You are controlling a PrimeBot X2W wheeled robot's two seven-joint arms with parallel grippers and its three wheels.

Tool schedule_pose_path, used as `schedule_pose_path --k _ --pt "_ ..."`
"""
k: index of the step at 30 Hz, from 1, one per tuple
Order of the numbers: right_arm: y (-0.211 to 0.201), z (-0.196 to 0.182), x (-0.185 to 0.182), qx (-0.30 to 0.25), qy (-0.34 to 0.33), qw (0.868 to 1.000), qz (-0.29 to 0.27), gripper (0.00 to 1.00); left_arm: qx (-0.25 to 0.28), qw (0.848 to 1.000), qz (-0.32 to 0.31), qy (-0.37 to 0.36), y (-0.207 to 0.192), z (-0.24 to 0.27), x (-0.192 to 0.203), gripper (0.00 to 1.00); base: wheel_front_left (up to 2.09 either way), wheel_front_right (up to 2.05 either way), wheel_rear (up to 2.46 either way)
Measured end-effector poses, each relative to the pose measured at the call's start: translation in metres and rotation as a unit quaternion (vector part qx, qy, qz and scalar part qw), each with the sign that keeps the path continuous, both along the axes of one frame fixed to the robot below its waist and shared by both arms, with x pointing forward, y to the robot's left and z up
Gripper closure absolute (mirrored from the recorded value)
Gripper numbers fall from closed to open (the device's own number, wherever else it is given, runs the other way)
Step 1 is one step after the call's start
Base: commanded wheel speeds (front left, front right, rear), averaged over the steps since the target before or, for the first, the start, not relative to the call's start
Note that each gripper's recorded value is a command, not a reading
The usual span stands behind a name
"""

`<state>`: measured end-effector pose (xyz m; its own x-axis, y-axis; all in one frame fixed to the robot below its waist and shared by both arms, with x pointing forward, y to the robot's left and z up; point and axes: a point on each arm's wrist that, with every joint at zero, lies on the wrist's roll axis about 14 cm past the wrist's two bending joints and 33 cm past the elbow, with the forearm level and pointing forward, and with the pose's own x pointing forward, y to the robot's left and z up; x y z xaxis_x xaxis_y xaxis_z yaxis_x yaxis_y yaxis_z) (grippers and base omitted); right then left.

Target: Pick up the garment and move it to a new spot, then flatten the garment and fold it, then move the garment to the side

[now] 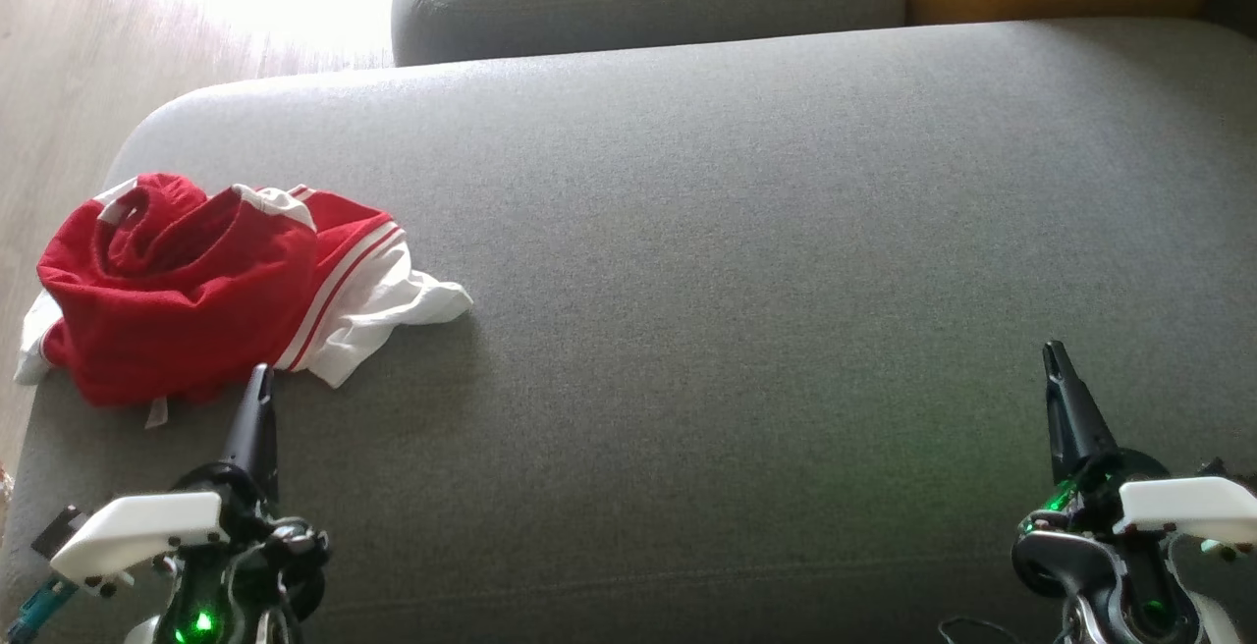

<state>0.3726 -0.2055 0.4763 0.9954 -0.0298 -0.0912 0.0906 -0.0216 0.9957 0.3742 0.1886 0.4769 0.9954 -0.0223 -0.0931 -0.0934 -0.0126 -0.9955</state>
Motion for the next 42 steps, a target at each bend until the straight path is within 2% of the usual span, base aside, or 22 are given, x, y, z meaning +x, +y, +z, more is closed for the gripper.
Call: schedule_pose_path --k 8,9,17,31,36,42 --pt "0.0 0.0 0.0 0.0 0.0 1.0 0.0 1.0 0.0 1.0 0.0 0.0 0.0 0.0 0.0 1.0 0.0 0.0 0.0" --pt "0.0 -0.001 0.0 0.0 0.002 1.0 0.0 0.0 0.0 1.0 0.0 0.002 0.0 -0.001 0.0 0.0 0.0 0.0 0.0" --pt "0.003 -0.059 -0.035 0.008 0.093 0.996 0.0 0.0 -0.013 0.995 0.005 0.103 -0.003 -0.064 -0.041 0.0 0.0 0.0 0.0" --pt "0.017 -0.05 -0.029 0.001 0.078 0.997 0.012 0.0 0.005 0.997 0.005 0.074 -0.008 -0.047 -0.031 0.0 0.0 0.0 0.0" --pt "0.019 -0.048 -0.026 -0.032 0.076 0.996 0.019 0.0 0.034 0.997 0.004 0.071 -0.007 -0.045 -0.03 0.0 0.0 0.0 0.0" --pt "0.02 -0.047 -0.025 -0.099 0.077 0.992 0.031 0.0 0.098 0.993 -0.003 0.063 -0.006 -0.04 -0.028 0.0 0.0 0.0 0.0"
